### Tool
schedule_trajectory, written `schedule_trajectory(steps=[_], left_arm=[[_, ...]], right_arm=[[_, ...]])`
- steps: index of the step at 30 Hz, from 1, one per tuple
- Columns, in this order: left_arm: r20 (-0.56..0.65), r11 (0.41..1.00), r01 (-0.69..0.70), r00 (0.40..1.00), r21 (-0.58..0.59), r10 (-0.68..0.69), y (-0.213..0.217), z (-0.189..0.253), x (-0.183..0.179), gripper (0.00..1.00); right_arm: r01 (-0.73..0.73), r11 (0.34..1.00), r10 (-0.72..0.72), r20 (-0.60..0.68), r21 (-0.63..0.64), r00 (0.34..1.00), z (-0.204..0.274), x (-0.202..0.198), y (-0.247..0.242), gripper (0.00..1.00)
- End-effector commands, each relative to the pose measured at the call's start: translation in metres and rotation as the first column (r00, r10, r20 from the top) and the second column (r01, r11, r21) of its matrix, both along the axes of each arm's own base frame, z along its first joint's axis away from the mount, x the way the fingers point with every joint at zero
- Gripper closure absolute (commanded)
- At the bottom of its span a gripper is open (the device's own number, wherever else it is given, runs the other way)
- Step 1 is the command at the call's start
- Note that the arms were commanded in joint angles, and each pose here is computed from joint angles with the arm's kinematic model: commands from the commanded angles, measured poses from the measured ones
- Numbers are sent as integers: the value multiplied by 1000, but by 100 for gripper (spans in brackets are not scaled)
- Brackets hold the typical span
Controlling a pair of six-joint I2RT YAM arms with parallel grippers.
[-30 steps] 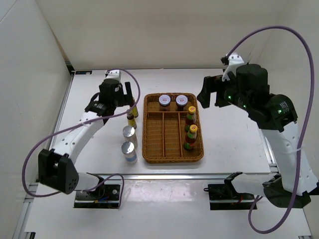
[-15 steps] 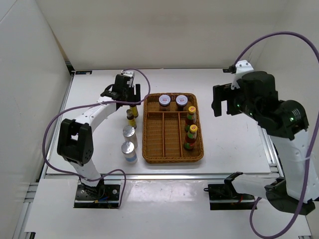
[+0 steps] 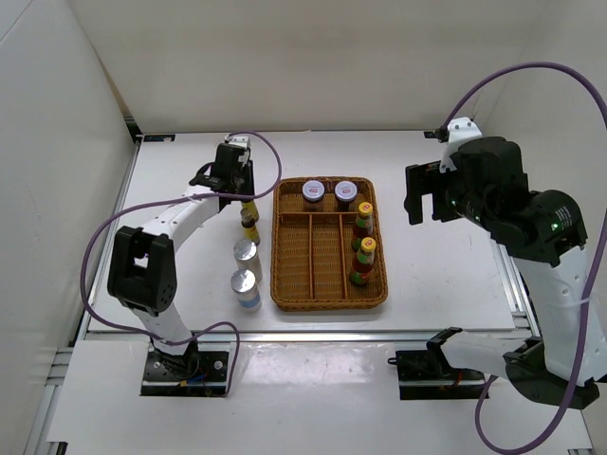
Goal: Organize the condiment bottles
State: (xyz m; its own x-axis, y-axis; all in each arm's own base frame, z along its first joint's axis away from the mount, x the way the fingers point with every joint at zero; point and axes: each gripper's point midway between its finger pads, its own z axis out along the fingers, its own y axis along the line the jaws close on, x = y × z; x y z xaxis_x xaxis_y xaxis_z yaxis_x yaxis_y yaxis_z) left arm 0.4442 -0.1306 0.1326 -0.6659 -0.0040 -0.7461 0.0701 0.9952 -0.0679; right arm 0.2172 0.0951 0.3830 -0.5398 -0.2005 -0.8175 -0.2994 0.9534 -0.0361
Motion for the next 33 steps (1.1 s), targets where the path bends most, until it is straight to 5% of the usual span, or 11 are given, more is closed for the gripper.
schedule_trajectory(steps=[1,5,10,15,22,33], left_arm=[[121,998,-56,991,-15,57,11,45,3,67],[221,996,-73,972,-47,81,11,96,2,89],[376,997,-30,925,-76,56,-6,171,-11,89],[418,969,219,896,-115,-152,-70,200,-43,89],[372,871,461,848,-169,-377,-156,173,-88,89],[252,801,582,803,-139,-540,-232,118,-113,89]], right_arm=[[-2,1000,1,46,23,999,16,-2,-2,1],[-4,999,3,42,34,999,16,-3,0,1],[0,999,-3,56,52,998,21,-10,-4,1],[38,998,-43,81,52,996,26,-10,-12,1],[43,997,-48,86,65,995,29,-10,-12,1],[48,997,-53,70,63,996,23,-16,-15,1]])
